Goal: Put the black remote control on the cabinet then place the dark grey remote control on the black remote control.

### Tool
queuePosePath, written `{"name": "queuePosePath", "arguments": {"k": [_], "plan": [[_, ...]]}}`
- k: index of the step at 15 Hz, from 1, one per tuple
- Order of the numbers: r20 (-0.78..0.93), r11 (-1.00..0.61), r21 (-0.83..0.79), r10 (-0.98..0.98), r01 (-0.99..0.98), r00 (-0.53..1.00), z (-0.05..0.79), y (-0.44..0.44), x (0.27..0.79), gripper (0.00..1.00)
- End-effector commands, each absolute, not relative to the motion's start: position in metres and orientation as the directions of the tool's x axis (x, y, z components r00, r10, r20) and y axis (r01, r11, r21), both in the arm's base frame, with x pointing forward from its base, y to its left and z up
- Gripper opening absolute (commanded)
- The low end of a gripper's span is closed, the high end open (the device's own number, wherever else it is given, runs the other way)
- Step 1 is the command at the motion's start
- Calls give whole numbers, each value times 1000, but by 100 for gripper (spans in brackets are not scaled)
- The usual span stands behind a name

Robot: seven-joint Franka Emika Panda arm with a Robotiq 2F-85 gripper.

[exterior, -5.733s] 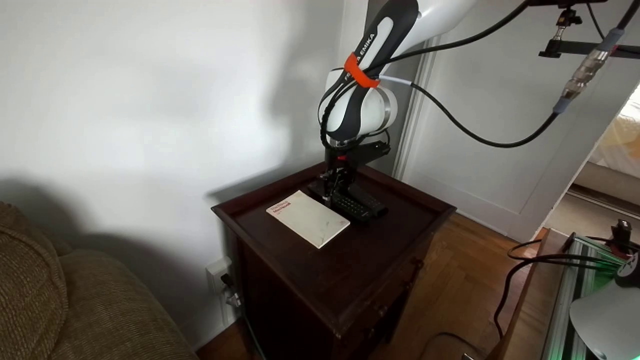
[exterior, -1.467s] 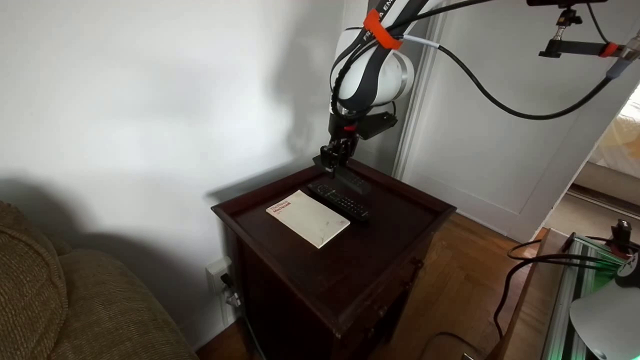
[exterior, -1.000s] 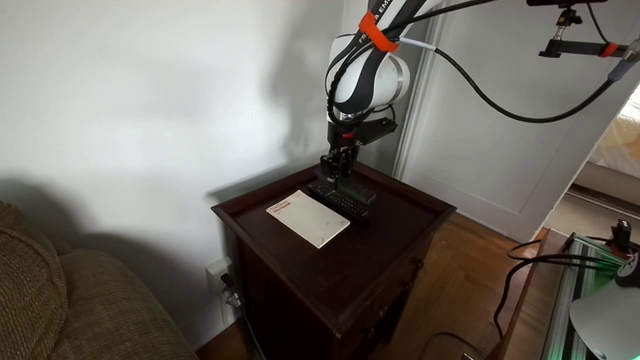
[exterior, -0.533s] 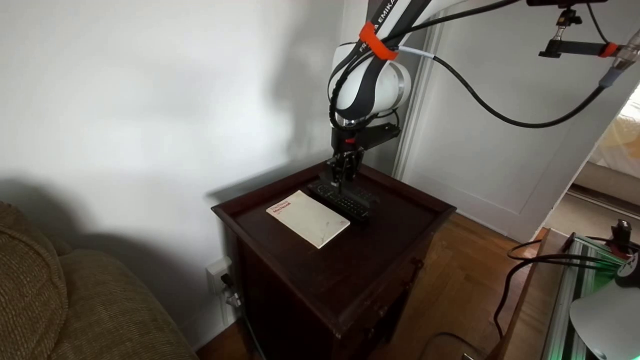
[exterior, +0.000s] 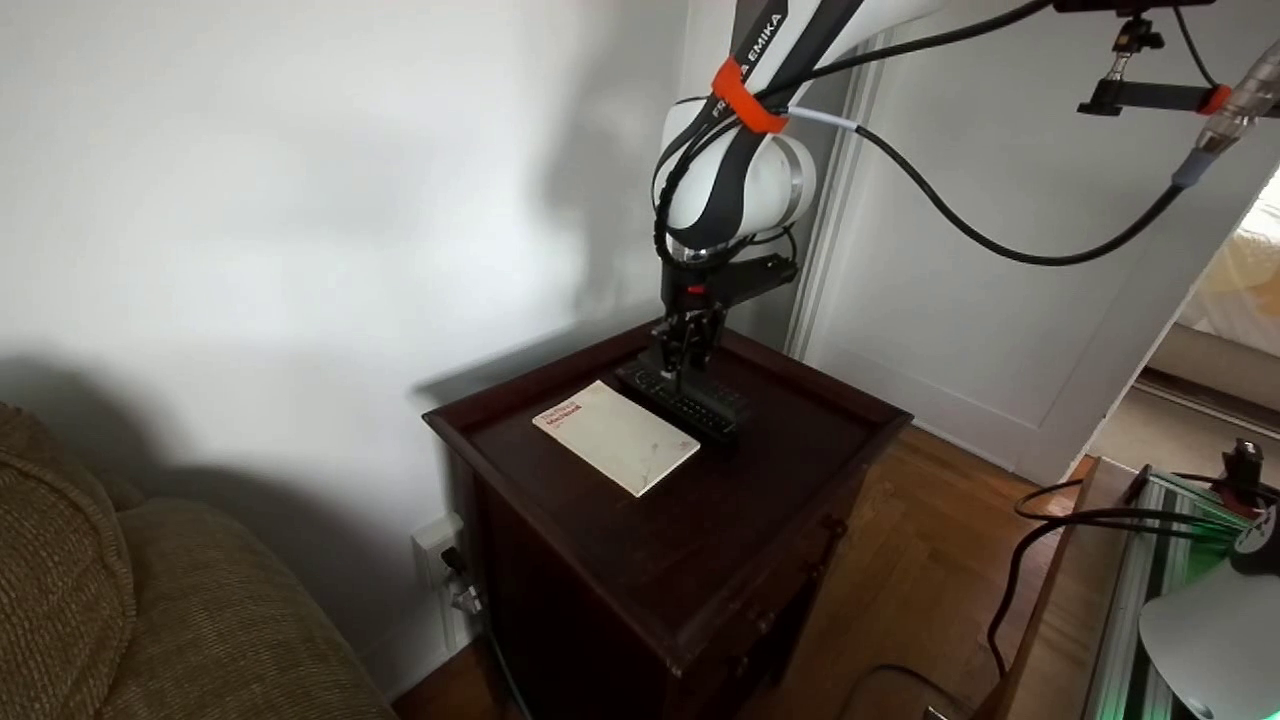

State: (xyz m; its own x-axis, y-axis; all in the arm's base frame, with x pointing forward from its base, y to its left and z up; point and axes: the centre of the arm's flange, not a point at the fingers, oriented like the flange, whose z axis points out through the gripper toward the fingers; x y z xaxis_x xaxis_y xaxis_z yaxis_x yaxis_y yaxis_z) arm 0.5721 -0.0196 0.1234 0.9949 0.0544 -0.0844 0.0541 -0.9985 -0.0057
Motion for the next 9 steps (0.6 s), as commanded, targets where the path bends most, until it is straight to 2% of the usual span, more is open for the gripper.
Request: {"name": "queuePosePath", "arguments": {"k": [1,9], "plan": [[-87,-999,-13,33,32,996,115,-20,580,26],[-94,-999,-20,39,37,995,107,-16,584,26]]}}
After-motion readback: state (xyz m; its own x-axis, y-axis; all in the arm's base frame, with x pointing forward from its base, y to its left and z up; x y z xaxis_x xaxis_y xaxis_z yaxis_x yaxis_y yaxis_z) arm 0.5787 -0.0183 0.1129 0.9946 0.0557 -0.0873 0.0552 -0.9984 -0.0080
